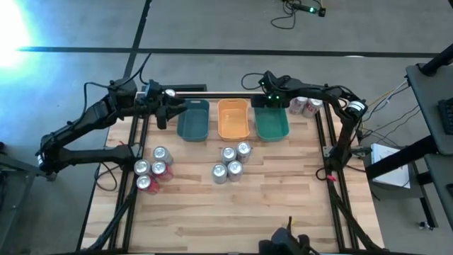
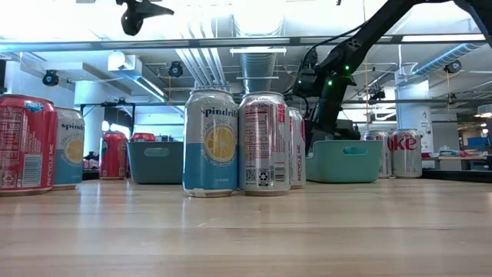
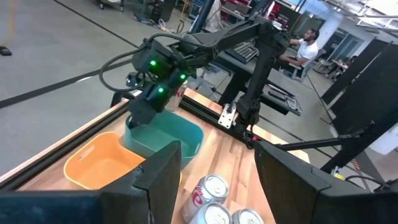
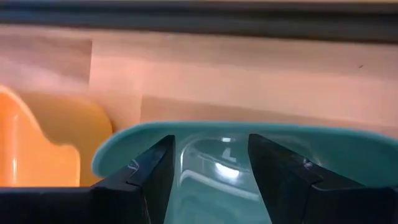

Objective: Sort soda cans
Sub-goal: Move the green bin to the top right of the table, then put the red-silver soda can into the green bin

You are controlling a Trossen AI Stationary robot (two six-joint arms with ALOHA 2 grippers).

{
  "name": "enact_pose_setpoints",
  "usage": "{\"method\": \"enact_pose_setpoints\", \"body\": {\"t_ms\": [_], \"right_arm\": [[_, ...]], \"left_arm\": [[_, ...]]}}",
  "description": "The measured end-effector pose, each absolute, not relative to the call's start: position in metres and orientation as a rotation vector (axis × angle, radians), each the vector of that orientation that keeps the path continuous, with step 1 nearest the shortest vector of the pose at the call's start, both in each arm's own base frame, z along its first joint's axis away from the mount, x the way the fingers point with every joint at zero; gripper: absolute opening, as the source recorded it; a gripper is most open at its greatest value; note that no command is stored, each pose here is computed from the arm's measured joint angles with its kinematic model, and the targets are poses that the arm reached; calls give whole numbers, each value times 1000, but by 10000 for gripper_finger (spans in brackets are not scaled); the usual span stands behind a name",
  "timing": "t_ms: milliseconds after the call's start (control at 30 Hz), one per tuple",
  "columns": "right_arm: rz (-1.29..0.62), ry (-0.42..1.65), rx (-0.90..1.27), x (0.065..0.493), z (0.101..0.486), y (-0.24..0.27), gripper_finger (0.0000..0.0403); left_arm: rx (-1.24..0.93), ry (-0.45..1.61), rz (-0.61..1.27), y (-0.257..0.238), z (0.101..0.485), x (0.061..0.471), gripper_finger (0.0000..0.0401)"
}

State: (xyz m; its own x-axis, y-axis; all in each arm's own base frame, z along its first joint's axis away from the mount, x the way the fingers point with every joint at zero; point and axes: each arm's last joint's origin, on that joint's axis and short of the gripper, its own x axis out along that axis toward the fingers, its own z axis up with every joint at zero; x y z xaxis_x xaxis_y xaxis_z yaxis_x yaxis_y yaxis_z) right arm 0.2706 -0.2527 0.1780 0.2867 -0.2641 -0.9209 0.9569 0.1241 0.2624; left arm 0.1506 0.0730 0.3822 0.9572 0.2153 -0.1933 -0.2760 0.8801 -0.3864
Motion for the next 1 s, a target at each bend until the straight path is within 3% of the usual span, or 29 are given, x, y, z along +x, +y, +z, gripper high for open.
{"method": "enact_pose_setpoints", "body": {"t_ms": [433, 600, 867, 1000], "right_arm": [[-1110, 809, 1060, 268, 186, -259, 194], [-1032, 911, 953, 261, 214, -252, 203], [-697, 1187, 532, 236, 293, -232, 270], [-613, 1288, 382, 212, 313, -245, 314]], "left_arm": [[-421, 150, 238, 69, 383, 150, 190], [-419, 147, 230, 66, 384, 147, 190], [-410, 129, 227, 63, 387, 140, 190], [-403, 116, 225, 64, 388, 142, 190]]}}
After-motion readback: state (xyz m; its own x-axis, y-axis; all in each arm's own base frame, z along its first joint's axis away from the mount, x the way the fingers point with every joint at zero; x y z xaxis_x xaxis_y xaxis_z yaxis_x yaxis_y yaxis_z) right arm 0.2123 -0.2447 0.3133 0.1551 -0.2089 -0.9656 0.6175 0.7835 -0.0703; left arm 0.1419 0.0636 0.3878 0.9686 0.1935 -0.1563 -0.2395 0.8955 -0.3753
